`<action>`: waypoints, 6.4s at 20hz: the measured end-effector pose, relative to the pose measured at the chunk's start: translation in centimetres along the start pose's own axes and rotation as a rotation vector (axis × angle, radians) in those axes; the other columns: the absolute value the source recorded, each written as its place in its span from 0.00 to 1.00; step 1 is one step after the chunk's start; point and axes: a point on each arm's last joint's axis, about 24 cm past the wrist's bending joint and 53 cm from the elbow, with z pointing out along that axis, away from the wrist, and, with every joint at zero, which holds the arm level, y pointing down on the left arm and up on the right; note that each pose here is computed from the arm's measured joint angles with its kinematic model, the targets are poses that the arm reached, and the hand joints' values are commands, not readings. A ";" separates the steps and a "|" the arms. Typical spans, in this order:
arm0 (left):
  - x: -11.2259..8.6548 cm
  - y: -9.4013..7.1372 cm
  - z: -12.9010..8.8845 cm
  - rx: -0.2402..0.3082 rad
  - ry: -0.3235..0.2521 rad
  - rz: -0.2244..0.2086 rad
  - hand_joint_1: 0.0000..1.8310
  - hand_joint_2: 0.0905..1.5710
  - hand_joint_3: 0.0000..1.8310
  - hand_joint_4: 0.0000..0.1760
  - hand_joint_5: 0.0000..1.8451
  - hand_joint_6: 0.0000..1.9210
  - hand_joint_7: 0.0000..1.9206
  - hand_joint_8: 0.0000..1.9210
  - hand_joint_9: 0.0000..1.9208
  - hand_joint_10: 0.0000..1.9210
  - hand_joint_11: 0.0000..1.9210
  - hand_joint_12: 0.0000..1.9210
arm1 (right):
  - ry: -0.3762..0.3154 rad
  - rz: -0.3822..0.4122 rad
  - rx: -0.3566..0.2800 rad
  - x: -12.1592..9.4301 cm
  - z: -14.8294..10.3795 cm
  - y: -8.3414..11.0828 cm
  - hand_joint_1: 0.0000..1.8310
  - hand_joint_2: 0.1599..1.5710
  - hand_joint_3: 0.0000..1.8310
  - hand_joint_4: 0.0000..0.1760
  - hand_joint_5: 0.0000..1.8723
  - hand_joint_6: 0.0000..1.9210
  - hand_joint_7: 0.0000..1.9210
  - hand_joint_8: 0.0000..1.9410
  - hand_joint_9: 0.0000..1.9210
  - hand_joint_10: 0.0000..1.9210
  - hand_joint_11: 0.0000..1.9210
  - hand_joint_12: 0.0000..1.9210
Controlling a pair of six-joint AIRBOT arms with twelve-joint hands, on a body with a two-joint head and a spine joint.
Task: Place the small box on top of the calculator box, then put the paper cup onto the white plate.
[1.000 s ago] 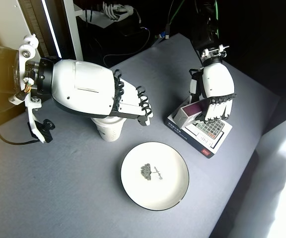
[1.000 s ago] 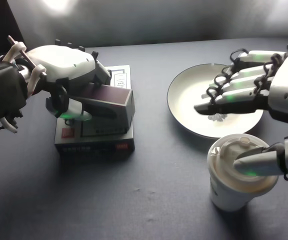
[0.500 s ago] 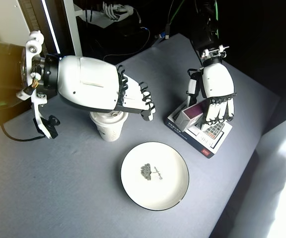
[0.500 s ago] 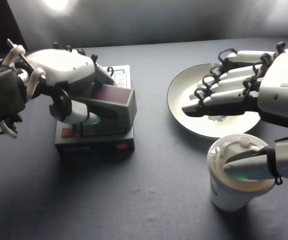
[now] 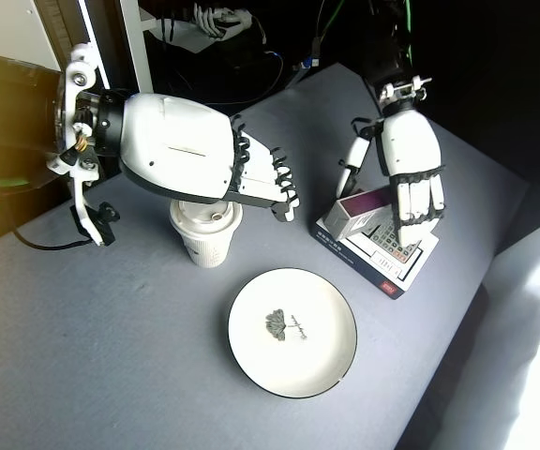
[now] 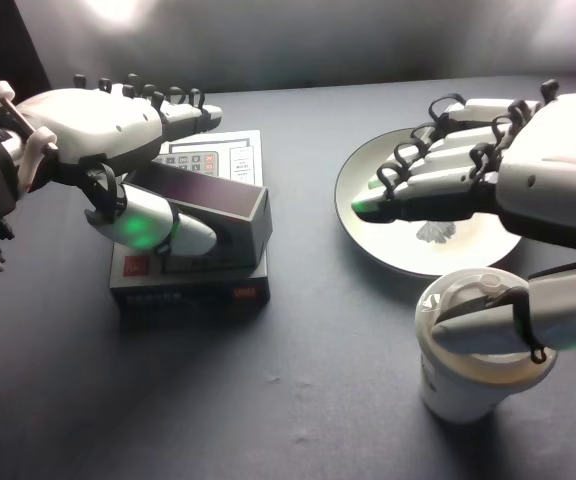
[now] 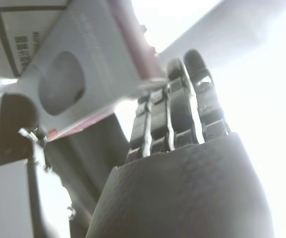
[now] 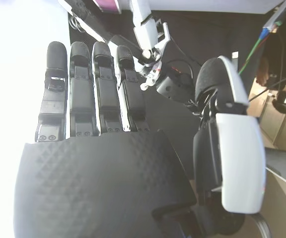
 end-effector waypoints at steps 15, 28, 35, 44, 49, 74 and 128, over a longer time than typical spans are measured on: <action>-0.1 -1.3 -6.3 0.108 0.008 0.035 0.19 0.60 0.00 0.00 0.02 0.00 0.05 0.00 0.06 0.00 0.00 0.18 | 0.059 0.033 0.088 1.0 1.7 -0.7 0.51 0.48 0.00 0.00 0.00 0.00 0.00 0.00 0.00 0.00 0.00 0.00; 3.4 -3.6 -11.3 0.240 0.157 0.121 0.14 0.60 0.00 0.00 0.05 0.00 0.08 0.00 0.09 0.00 0.00 0.28 | 0.171 0.050 0.214 3.7 1.1 -2.5 0.46 0.51 0.00 0.00 0.00 0.00 0.00 0.00 0.00 0.00 0.00 0.00; 5.8 -4.4 -13.0 0.260 0.224 0.159 0.12 0.61 0.00 0.00 0.04 0.00 0.07 0.00 0.08 0.00 0.00 0.25 | 0.220 0.054 0.259 5.4 0.6 -3.7 0.47 0.51 0.00 0.00 0.00 0.00 0.00 0.00 0.00 0.00 0.00 0.00; 7.3 -5.6 -13.8 0.314 0.263 0.169 0.15 0.61 0.00 0.00 0.05 0.00 0.08 0.00 0.09 0.00 0.00 0.28 | 0.249 0.047 0.226 7.2 1.1 -3.5 0.43 0.53 0.01 0.00 0.00 0.00 0.00 0.00 0.00 0.00 0.00 0.00; 7.5 -5.9 -13.9 0.318 0.268 0.167 0.15 0.61 0.00 0.00 0.06 0.00 0.09 0.00 0.10 0.00 0.00 0.29 | 0.258 0.031 0.244 7.4 1.0 -4.6 0.47 0.52 0.00 0.00 0.00 0.00 0.00 0.00 0.00 0.00 0.00 0.00; 7.3 -6.4 -12.3 0.304 0.256 0.165 0.12 0.62 0.00 0.00 0.07 0.00 0.11 0.00 0.12 0.00 0.00 0.31 | 0.289 -0.043 0.222 9.0 1.2 -5.4 0.45 0.56 0.01 0.00 0.00 0.00 0.00 0.00 0.00 0.00 0.00 0.00; 7.2 -6.7 -11.9 0.288 0.253 0.153 0.15 0.62 0.00 0.00 0.10 0.00 0.14 0.00 0.15 0.00 0.00 0.33 | 0.367 -0.050 0.152 12.5 1.0 -1.4 0.68 0.61 0.00 0.00 0.26 0.51 0.21 0.54 0.18 0.59 0.08 0.75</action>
